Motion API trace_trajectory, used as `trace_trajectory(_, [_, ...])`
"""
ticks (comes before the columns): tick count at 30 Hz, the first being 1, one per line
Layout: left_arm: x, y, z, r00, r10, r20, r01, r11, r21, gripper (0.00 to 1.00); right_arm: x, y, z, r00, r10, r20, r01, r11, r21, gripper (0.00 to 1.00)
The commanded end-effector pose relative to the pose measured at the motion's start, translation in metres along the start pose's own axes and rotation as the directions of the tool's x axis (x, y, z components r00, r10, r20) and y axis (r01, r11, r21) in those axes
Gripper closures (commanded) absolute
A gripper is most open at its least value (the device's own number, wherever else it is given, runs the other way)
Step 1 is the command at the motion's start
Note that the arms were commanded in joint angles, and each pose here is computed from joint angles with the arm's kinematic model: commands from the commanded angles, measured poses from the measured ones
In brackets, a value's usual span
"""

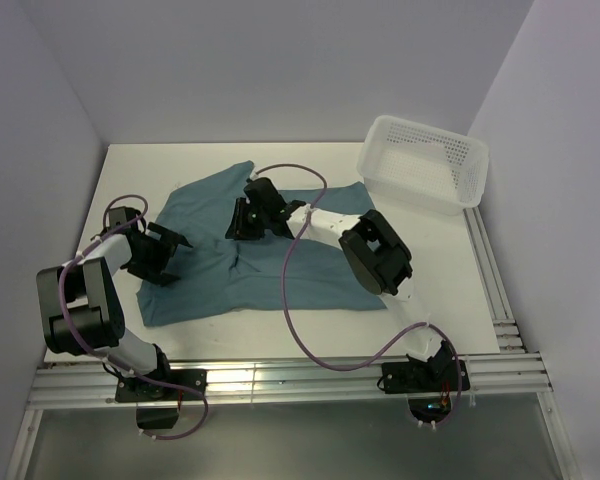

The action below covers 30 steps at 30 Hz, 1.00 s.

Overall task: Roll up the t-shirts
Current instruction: Fold the tshirt

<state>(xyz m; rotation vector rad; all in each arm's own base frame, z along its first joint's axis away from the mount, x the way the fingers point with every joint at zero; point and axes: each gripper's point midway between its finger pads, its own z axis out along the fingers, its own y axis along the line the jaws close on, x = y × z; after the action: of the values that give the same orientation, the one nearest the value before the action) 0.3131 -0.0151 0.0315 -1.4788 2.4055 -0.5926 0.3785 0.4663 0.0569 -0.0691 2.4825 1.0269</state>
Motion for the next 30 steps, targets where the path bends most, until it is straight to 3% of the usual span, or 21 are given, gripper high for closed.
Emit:
trace_trajectory(1, [-0.002,0.035,0.019,0.999,0.029,0.019,-0.026,0.990,-0.136,0.00,-0.012,-0.003,-0.005,0.999,-0.007,0.033,0.006,1.000,0.013,0.61])
trace_trajectory(27, [-0.007,0.028,0.012,0.998,0.045,0.041,-0.039,0.990,-0.133,0.00,0.005,-0.021,0.010,0.999,0.030,-0.016,-0.029,0.999,0.037,0.65])
trace_trajectory(29, [-0.007,0.028,0.011,0.998,0.044,0.043,-0.038,0.991,-0.132,0.00,0.005,-0.022,0.011,0.999,0.037,-0.017,-0.036,0.999,0.036,0.69])
trace_trajectory(30, [-0.007,0.028,0.010,0.998,0.044,0.043,-0.038,0.991,-0.132,0.01,0.004,-0.021,0.011,0.999,0.037,-0.015,-0.036,0.999,0.035,0.83])
